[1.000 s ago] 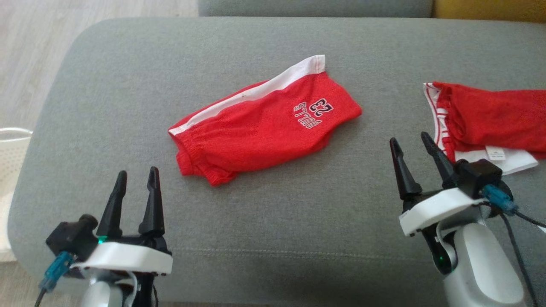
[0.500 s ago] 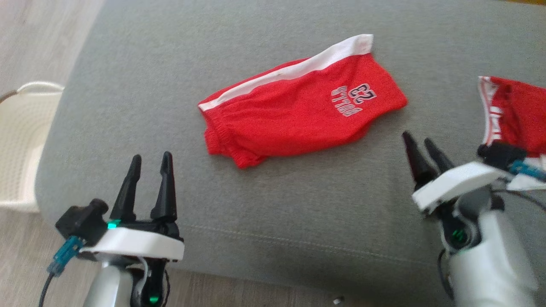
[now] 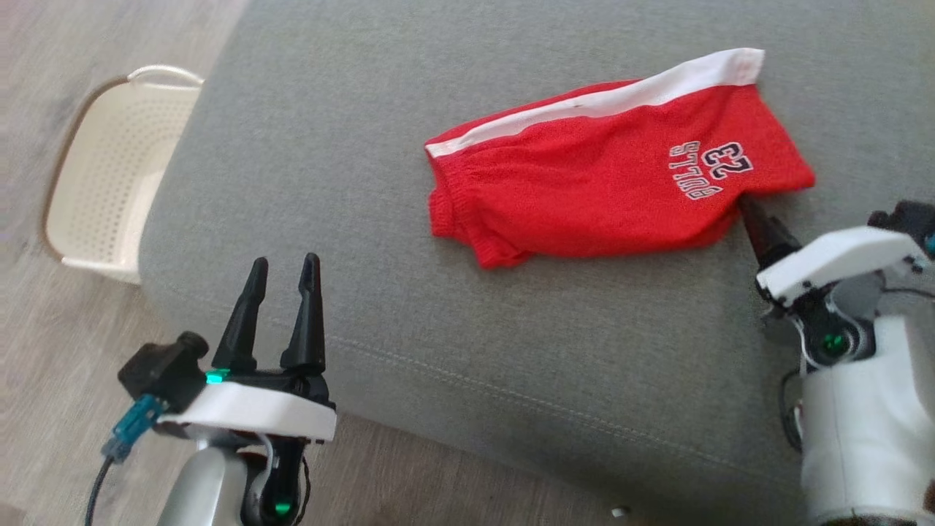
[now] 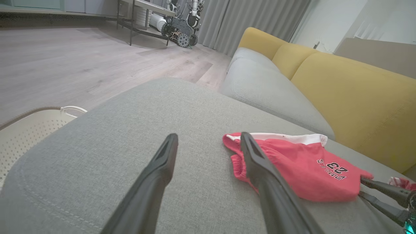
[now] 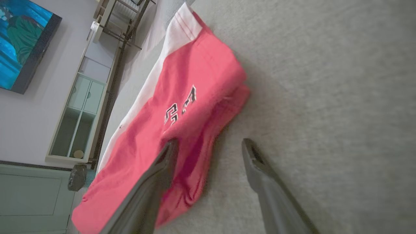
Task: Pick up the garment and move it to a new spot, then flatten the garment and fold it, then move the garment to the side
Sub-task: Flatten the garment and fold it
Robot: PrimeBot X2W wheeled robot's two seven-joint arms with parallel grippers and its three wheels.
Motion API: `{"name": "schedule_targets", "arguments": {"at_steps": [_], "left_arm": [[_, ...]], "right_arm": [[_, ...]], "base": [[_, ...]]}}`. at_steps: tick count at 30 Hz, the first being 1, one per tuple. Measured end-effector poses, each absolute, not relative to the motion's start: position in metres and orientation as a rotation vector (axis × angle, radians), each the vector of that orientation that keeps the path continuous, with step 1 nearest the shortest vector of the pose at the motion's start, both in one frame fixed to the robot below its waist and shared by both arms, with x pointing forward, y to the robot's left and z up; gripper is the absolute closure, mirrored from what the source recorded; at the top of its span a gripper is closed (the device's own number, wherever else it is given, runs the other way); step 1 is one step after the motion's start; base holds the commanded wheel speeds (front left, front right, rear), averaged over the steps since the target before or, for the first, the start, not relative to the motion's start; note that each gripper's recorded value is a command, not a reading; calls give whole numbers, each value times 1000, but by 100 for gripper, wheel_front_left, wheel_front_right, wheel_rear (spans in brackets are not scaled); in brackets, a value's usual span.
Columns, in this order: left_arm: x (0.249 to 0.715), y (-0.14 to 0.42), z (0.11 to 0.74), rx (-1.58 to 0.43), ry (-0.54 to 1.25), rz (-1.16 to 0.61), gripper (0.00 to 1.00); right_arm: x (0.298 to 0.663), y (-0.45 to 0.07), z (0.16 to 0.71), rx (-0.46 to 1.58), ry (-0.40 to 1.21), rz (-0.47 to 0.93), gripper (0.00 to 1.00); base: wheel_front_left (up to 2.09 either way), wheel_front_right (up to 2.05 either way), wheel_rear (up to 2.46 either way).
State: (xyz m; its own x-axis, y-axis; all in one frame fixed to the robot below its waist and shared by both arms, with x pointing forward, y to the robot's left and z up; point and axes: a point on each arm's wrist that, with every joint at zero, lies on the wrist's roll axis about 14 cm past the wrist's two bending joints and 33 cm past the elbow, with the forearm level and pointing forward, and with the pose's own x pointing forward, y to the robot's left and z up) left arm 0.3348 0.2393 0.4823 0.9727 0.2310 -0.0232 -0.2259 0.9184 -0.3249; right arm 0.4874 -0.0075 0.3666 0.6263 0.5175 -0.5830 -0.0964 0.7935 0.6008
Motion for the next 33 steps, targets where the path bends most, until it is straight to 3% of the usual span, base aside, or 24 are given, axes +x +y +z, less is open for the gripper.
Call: {"name": "schedule_targets", "arguments": {"at_steps": [14,33], "left_arm": [[330,247,480,-329,-5,275,0],[338,239,480,-324,1,247,0]], "right_arm": [[521,19,366,584,868,373,0],[533,28,363,531,869,385,0]], "base": [[0,0,0],[0,0,0]]}}
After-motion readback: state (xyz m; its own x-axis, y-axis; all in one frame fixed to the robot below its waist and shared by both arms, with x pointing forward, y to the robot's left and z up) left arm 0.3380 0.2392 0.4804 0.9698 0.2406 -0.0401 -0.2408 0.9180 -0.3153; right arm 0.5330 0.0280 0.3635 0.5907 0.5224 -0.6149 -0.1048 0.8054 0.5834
